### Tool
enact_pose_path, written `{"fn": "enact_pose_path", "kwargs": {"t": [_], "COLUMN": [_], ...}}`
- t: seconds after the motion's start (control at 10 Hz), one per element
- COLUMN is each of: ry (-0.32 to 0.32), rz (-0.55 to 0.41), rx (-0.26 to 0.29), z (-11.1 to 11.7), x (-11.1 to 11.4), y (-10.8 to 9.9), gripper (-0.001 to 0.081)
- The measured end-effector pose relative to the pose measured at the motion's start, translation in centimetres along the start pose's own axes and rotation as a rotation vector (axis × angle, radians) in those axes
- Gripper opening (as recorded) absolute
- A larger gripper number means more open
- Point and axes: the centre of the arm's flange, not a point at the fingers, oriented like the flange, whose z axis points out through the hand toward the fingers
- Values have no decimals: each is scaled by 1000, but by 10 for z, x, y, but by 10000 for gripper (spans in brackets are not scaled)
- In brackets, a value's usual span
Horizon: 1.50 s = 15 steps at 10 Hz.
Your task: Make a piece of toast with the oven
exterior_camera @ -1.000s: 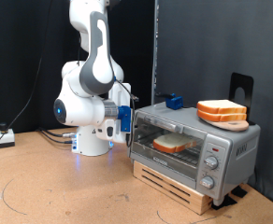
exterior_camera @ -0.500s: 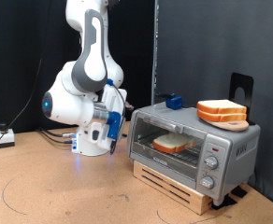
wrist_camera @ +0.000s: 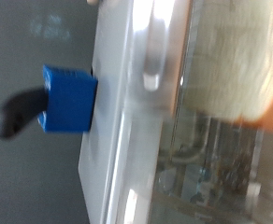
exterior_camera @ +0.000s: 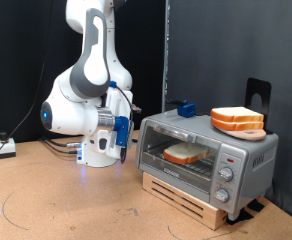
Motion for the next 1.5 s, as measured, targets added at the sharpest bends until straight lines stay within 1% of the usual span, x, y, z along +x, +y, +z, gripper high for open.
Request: {"fn": "enact_pose_path", "kwargs": {"t": [0.3, 0.4, 0.5, 0.6, 0.7, 0.8, 0.9, 1.0, 1.1, 1.3, 1.4, 1.5], "ry": [24, 48, 51, 46, 15, 22, 36, 46, 64, 76, 134, 167], "rz": [12, 4, 1, 0, -3, -14, -4, 38, 60, 72, 68, 64], "rx": [2, -5, -6, -3, 13, 35, 69, 115, 140, 140, 130, 114], "z": [-24, -32, -36, -35, -32, -34, -36, -38, -42, -49, -55, -54], "x": [28, 39, 47, 46, 44, 49, 60, 72, 85, 108, 123, 132], "y": [-15, -19, -19, -19, -20, -23, -25, -26, -26, -25, -25, -27], "gripper": [807, 807, 807, 807, 807, 807, 807, 807, 807, 807, 807, 807]}}
